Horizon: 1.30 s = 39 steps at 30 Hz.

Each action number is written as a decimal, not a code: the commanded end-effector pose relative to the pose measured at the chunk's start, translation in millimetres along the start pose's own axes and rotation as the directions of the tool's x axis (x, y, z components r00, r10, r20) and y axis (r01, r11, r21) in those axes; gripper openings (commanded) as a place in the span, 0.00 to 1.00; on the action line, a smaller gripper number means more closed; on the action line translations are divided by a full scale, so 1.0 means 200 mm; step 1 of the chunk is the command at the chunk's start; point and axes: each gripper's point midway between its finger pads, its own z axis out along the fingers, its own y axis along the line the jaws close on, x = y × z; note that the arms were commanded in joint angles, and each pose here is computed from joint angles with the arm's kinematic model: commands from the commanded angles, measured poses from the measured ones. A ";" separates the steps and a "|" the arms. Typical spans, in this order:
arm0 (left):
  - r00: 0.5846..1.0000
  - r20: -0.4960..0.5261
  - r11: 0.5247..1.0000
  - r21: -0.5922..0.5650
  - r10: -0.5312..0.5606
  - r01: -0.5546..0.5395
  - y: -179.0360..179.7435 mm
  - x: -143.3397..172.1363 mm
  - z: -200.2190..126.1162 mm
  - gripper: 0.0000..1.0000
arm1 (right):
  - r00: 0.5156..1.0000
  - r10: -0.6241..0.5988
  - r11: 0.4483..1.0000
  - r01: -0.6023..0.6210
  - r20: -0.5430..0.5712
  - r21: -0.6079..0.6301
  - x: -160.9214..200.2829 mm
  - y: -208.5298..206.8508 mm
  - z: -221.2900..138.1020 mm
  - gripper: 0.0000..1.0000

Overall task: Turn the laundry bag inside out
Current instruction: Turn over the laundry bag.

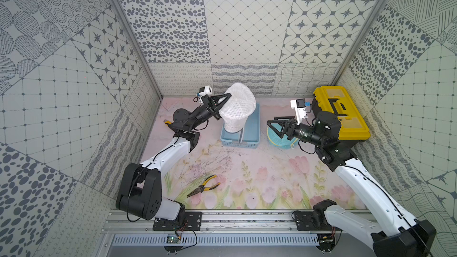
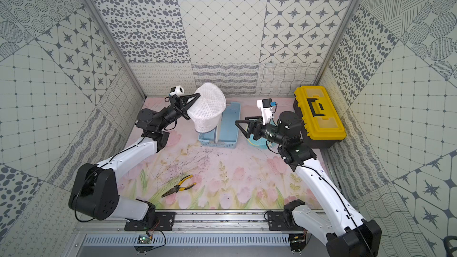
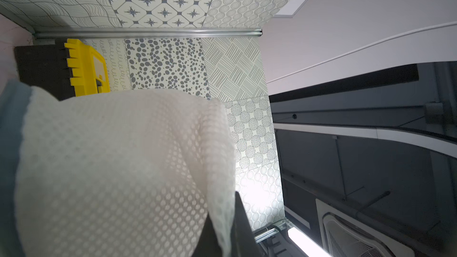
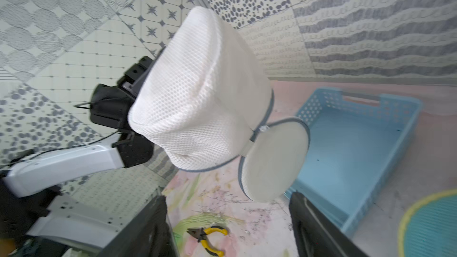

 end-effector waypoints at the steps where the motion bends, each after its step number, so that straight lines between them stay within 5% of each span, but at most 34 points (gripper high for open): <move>1: 0.958 -0.258 0.991 0.003 0.128 -0.132 -0.02 0.19 -0.01 0.00 | 0.999 0.036 0.981 -0.034 0.005 -0.189 -0.08 0.13 0.07 0.86; 9: 0.949 -0.296 0.992 -0.027 0.110 -0.124 0.07 0.22 -0.02 0.00 | 0.994 0.104 0.949 -0.108 -0.029 -0.294 -0.10 0.17 0.27 0.92; 13: 0.942 -0.315 0.990 -0.034 0.119 -0.137 0.08 0.23 -0.01 0.00 | 0.989 0.130 0.941 -0.143 -0.063 -0.306 -0.07 0.19 0.36 0.87; 15: 0.935 -0.340 0.988 -0.076 0.101 -0.134 0.12 0.24 -0.01 0.00 | 0.987 0.147 0.933 -0.161 -0.066 -0.321 -0.07 0.22 0.39 0.60; 18: 0.943 -0.318 0.983 -0.117 0.097 -0.141 0.17 0.20 -0.01 0.00 | 0.982 0.182 0.927 -0.189 -0.050 -0.323 -0.09 0.24 0.41 0.00; 19: 0.950 -0.299 0.981 -0.143 0.086 -0.134 0.19 0.18 -0.02 0.03 | 0.980 0.193 0.927 -0.195 -0.037 -0.319 -0.11 0.24 0.41 0.00; 23: 0.975 -0.170 0.961 -0.212 0.145 -0.179 0.23 0.09 -0.09 0.58 | 0.953 0.270 0.937 -0.228 0.137 -0.265 -0.26 0.23 0.37 0.00; 30: 0.869 -0.081 0.763 -0.443 0.488 -0.471 0.25 0.17 -0.32 0.77 | 0.795 0.362 0.928 -0.354 0.487 -0.113 -0.46 0.11 0.21 0.00; 34: 0.810 -0.172 0.654 -0.509 0.560 -0.560 0.35 0.31 -0.39 0.76 | 0.729 0.406 0.903 -0.412 0.551 -0.120 -0.50 0.08 0.18 0.00; 39: 0.726 -0.333 0.457 -0.601 0.602 -0.655 0.51 0.43 -0.43 0.72 | 0.719 0.419 0.901 -0.407 0.555 -0.153 -0.54 0.13 0.18 0.00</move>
